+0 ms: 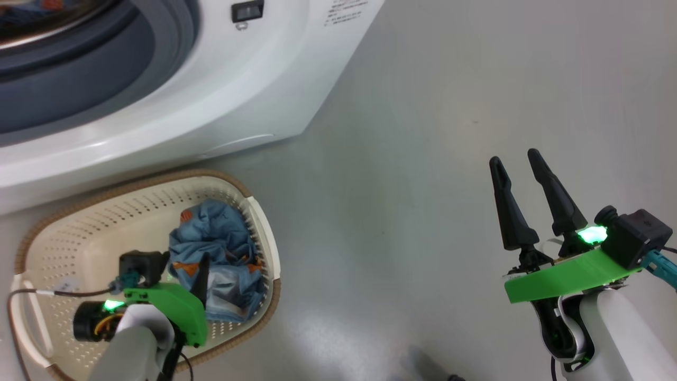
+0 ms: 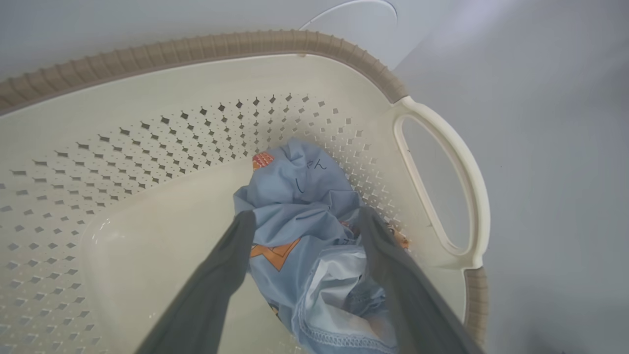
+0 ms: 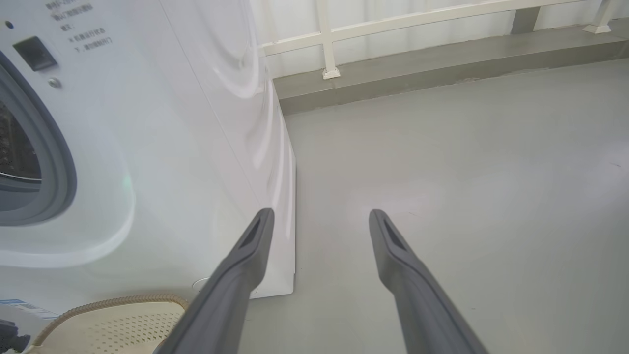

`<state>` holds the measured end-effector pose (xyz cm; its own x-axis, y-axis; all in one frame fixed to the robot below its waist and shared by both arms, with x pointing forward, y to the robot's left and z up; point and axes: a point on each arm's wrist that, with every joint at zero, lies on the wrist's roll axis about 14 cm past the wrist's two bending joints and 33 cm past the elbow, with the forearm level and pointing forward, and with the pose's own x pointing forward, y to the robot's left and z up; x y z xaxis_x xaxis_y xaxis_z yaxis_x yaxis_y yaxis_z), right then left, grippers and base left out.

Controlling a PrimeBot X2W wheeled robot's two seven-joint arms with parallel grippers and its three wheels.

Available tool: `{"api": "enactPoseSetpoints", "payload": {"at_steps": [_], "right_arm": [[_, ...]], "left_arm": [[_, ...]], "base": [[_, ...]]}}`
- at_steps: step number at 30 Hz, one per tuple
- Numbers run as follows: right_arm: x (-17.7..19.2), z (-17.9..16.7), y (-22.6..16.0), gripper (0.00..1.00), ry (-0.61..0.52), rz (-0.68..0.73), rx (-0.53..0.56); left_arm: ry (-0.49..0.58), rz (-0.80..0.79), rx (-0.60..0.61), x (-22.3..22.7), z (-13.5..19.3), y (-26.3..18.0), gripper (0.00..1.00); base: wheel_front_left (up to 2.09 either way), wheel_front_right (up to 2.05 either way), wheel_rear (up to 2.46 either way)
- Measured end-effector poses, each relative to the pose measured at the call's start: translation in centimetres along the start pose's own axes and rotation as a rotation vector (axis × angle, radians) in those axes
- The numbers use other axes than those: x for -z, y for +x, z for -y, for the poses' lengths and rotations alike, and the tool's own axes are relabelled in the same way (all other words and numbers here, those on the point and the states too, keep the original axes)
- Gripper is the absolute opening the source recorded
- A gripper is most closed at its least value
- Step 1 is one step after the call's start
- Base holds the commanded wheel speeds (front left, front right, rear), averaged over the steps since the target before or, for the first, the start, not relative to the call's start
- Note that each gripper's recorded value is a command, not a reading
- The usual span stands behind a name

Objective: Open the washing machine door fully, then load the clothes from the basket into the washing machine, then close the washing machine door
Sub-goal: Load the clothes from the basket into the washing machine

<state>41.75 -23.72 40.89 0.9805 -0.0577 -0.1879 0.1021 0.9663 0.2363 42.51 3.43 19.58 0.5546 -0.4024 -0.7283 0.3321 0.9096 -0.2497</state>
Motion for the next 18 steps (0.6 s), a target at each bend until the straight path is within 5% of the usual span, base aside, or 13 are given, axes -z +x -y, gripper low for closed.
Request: {"api": "enactPoseSetpoints", "payload": {"at_steps": [18], "right_arm": [[1.8,0.6,1.6,1.0,-0.021,-0.044,0.016]], "left_arm": [[0.045,-0.137,0.009,2.3,-1.6,4.2,1.0]], "base": [[0.0,0.0,0.0]]}}
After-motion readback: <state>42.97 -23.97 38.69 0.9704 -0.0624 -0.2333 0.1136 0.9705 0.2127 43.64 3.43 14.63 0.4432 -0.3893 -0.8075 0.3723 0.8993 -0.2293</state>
